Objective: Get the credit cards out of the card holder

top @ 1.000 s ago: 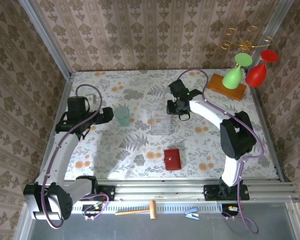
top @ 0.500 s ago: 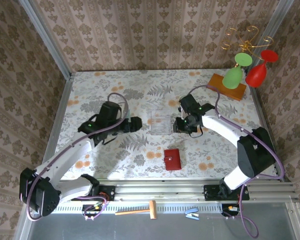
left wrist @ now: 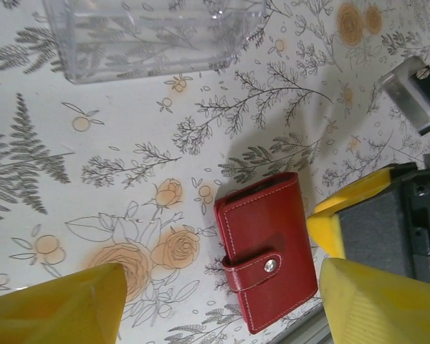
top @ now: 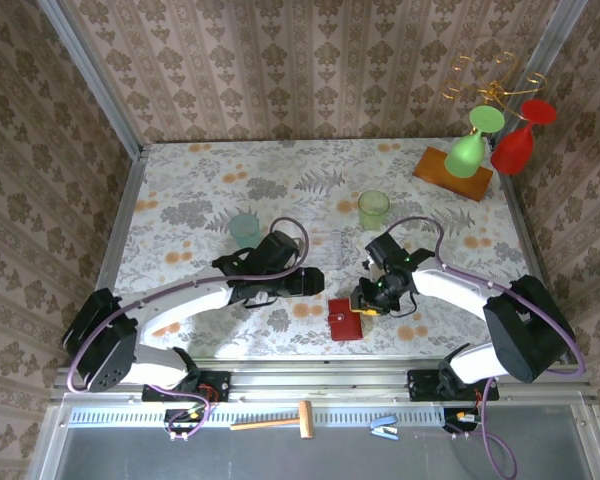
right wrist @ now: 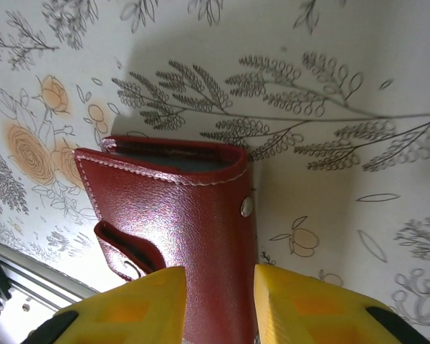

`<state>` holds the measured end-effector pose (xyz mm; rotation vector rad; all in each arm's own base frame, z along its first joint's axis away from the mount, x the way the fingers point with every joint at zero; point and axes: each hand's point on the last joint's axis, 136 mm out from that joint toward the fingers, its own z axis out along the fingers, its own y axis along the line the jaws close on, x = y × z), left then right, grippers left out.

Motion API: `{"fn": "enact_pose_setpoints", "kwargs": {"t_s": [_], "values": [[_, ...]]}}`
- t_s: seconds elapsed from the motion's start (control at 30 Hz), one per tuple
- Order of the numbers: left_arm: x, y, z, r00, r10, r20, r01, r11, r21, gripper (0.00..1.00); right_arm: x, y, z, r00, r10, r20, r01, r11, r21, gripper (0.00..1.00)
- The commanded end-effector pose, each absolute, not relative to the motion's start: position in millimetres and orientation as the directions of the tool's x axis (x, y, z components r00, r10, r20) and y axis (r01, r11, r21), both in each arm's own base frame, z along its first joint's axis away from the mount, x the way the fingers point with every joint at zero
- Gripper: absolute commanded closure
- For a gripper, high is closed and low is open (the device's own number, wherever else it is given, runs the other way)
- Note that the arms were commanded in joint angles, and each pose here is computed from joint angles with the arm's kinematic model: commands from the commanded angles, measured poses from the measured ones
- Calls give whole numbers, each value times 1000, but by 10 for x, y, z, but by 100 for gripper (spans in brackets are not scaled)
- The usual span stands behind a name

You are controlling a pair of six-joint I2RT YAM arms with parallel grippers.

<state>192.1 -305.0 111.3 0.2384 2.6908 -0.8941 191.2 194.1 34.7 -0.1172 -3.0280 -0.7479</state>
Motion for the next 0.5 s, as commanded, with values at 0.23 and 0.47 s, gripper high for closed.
{"fn": "enact_pose_setpoints", "kwargs": {"t_s": [0.23,0.47], "values": [[1915,-2958,1100,-944,21,-329,207,813,-544,29,1813,2178,259,-992,117,52,127,847,516,67],[1863,-2787,1006,-952,22,-305,185,835,-518,32,1880,2499,192,-974,225,34,208,817,537,69]]}}
